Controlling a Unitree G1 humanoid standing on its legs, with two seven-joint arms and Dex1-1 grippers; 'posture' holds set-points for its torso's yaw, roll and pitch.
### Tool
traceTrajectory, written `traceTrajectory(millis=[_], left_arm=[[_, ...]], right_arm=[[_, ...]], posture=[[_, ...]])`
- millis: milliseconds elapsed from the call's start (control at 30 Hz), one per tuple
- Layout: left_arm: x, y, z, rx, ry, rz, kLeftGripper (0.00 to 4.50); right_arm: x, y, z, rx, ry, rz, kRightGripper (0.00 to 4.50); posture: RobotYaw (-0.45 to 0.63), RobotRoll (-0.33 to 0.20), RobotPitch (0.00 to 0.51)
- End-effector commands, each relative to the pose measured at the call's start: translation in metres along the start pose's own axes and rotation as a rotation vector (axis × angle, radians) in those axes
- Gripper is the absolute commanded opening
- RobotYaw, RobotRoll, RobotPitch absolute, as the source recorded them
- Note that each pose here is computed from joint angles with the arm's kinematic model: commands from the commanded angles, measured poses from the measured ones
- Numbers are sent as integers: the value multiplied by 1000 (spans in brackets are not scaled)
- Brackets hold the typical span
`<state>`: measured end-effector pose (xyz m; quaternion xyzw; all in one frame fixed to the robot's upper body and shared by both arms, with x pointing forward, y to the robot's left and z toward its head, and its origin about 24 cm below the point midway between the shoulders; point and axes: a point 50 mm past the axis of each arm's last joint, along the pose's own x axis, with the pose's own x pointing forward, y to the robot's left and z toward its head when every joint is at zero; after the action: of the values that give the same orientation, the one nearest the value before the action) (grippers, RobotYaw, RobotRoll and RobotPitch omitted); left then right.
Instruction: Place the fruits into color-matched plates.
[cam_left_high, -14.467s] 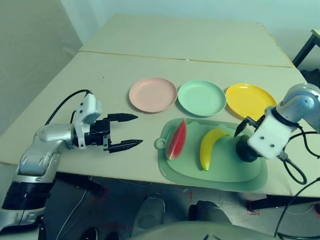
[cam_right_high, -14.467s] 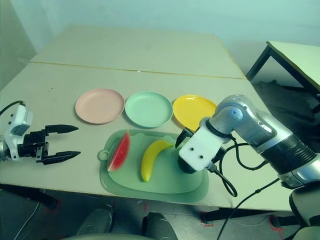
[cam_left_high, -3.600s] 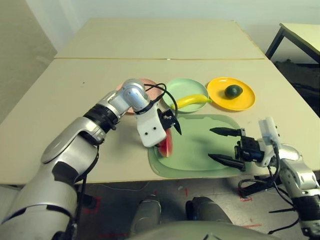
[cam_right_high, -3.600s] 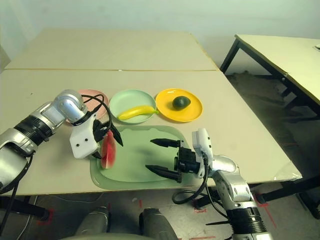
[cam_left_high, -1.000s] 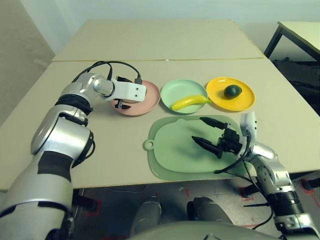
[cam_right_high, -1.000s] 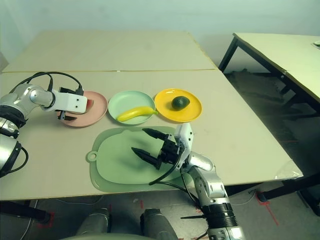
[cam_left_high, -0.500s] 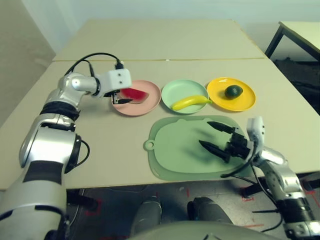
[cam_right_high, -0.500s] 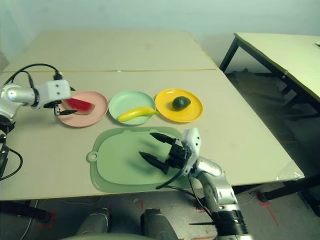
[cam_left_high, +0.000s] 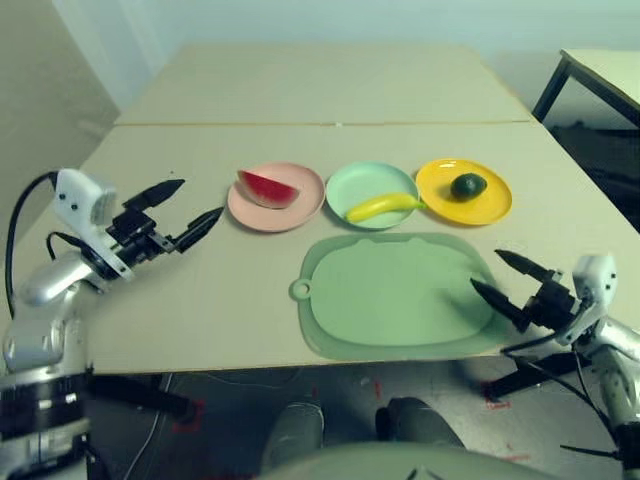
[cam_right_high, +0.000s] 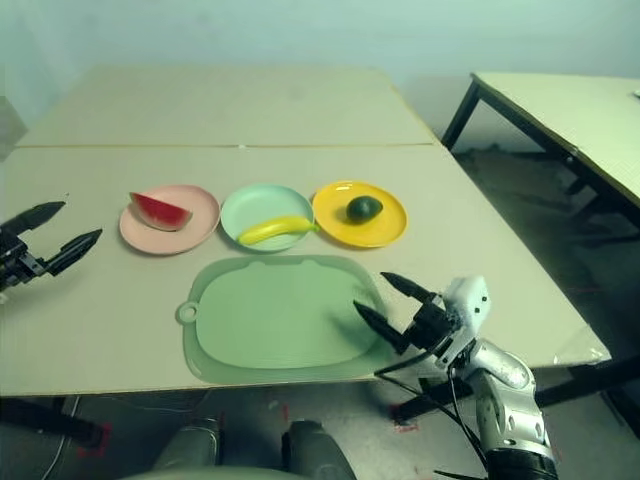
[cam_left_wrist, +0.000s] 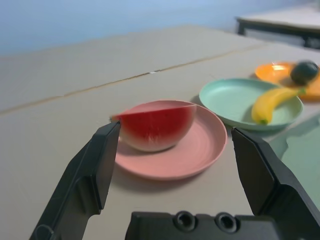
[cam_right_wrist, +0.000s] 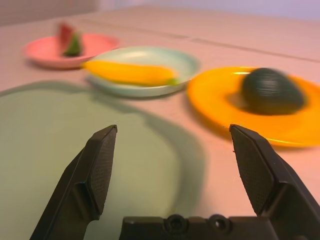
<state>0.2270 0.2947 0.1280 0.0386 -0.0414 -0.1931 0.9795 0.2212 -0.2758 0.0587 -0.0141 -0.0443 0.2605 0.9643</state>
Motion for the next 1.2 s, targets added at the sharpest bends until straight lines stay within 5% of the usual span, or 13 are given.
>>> traceTrajectory(millis=[33,333,633,1200], left_arm=[[-3,1,-22,-45,26,103,4489],[-4,-8,-60,-30,93,289,4489],[-7,-37,-83,-54,177,269,4489],[-13,-16,-51,52,163,309,4489]], right_arm=[[-3,-4,-2,-25,-31,-138,4500],[-9,-7,-21,-14,-26,-449,4500],[-14,-15,-26,-31,-6,-496,4500],[-31,-32,-17,-11,-34,-524,4500]], posture=[[102,0,94],[49,0,104],[58,0,106],[110,0,131]])
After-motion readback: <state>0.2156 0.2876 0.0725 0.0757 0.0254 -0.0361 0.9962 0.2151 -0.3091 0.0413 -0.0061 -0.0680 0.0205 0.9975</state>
